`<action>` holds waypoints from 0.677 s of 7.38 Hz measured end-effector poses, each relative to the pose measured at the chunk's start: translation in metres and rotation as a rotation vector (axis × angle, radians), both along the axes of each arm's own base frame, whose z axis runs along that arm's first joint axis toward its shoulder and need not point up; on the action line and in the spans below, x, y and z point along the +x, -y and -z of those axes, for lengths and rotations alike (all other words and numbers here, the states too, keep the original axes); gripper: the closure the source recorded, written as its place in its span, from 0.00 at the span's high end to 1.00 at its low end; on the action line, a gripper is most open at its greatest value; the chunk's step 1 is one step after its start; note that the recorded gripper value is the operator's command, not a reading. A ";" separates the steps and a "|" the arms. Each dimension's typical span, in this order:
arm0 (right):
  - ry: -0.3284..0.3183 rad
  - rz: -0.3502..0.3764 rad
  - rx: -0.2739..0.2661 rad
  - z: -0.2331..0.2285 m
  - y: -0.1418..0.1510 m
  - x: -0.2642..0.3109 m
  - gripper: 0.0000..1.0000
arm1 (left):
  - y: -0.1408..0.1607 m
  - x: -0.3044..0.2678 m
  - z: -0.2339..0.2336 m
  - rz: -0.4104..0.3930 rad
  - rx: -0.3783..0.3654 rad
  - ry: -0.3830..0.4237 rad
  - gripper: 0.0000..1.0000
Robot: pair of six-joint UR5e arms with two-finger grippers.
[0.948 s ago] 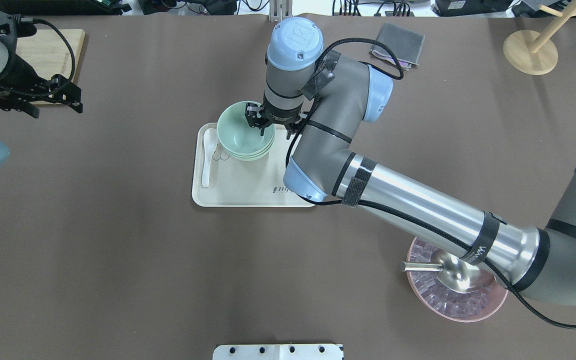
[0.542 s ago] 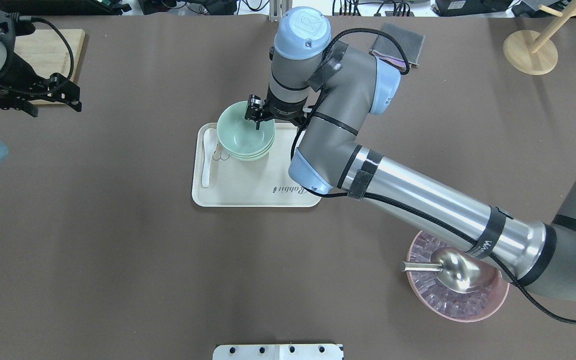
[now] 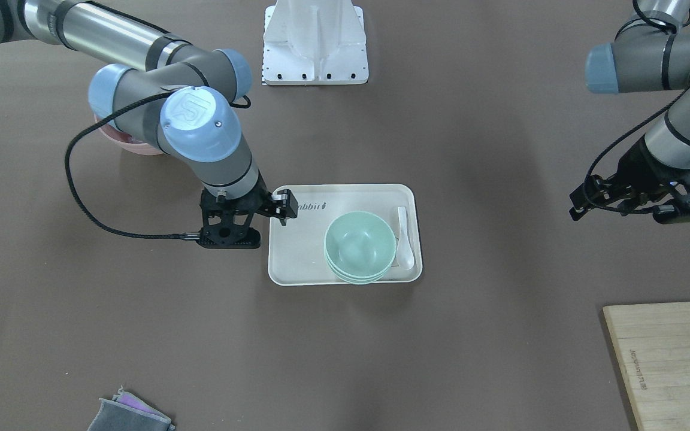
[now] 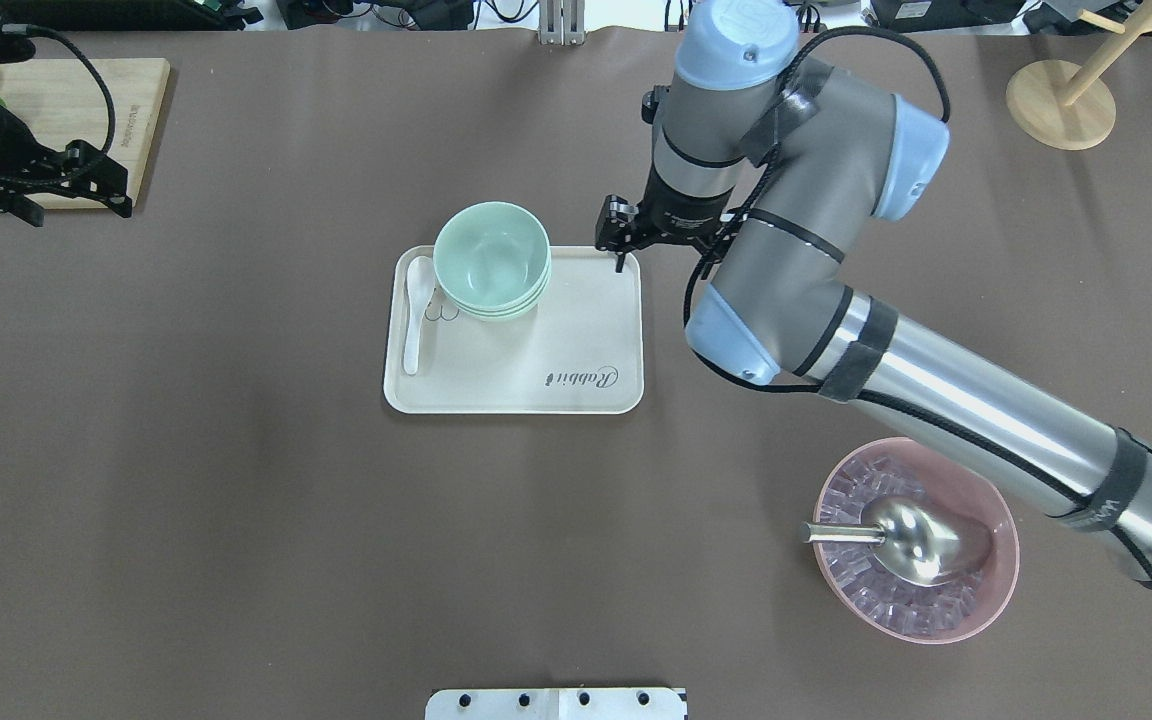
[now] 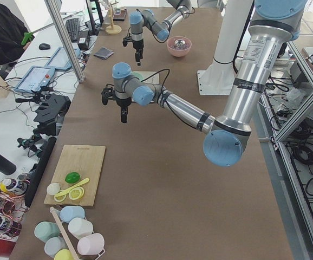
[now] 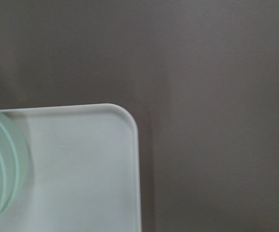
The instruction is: Stack green bowls together
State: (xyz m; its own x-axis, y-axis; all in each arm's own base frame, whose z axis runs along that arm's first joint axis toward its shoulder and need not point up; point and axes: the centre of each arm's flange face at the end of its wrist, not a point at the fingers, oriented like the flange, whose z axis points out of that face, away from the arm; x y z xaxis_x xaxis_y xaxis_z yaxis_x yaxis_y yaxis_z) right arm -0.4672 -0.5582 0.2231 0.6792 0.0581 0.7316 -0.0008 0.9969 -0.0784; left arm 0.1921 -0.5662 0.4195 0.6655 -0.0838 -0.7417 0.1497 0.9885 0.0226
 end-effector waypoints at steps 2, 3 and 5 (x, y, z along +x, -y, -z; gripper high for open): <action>-0.020 0.052 0.035 -0.058 0.005 0.077 1.00 | 0.002 -0.039 -0.020 0.039 -0.006 0.016 0.98; -0.029 0.075 0.066 -0.094 0.008 0.123 1.00 | 0.001 -0.062 -0.027 0.067 -0.010 0.019 0.98; -0.048 0.117 0.118 -0.162 0.016 0.210 1.00 | -0.009 -0.115 -0.054 0.060 0.037 0.053 0.98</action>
State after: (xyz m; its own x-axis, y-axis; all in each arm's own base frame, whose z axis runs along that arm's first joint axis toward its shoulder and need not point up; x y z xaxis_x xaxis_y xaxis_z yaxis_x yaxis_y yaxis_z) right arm -0.2571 -0.5744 0.3846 0.7109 -0.1076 0.6950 0.1144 0.9928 0.0366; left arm 0.0774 -0.5570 0.4735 0.6982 -0.0977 -0.7092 0.2060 0.9762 0.0683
